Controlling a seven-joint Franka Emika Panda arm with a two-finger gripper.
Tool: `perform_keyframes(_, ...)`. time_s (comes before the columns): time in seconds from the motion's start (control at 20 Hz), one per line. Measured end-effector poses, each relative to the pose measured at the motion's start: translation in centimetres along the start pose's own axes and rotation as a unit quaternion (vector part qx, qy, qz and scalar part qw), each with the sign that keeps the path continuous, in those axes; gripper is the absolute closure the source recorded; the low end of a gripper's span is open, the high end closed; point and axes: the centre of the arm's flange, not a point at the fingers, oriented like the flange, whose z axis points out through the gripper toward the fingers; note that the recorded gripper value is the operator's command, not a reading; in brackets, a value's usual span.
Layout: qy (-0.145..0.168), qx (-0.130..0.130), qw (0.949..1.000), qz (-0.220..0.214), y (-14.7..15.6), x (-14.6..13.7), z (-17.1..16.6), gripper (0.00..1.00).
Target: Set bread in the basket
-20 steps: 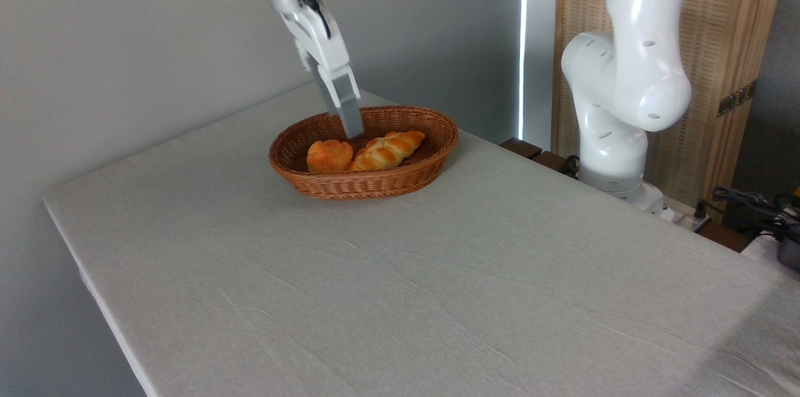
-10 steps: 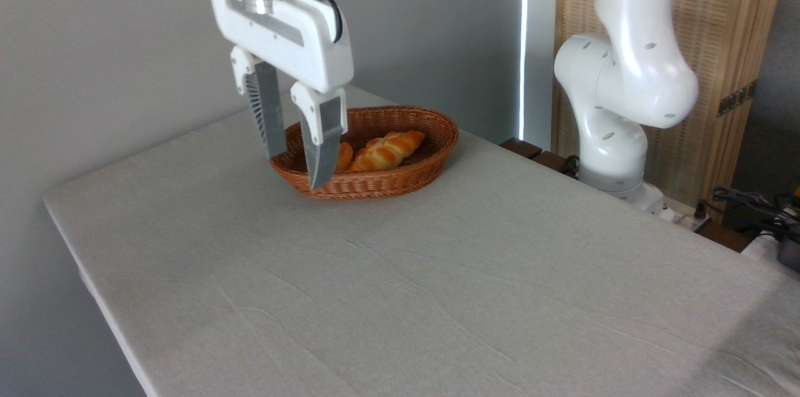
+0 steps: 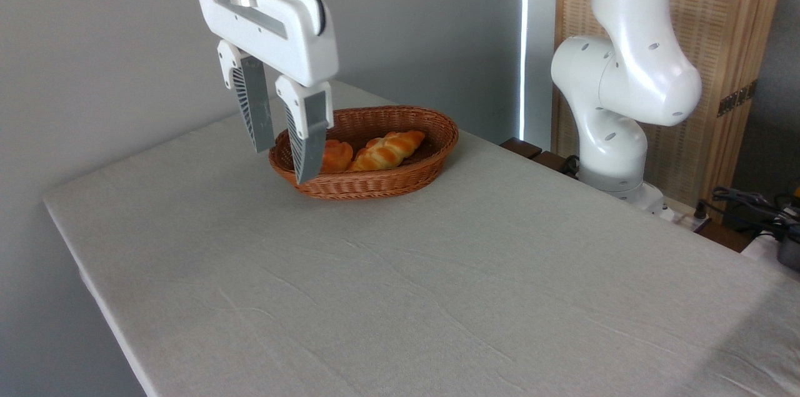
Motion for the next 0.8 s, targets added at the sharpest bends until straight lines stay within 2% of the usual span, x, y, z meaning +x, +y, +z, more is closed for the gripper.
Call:
perform_keyframes(0.2,-0.02,-0.018,0.9994,0.021,2.3,1.0,0.8,0.0)
perform_keyframes(0.55,-0.036,-0.028,0.9989,0.012,1.6,-0.1,0.9,0.0)
perform_keyframes(0.8,-0.043,-0.022,0.9987,0.013,1.6,-0.5,0.6,0.0)
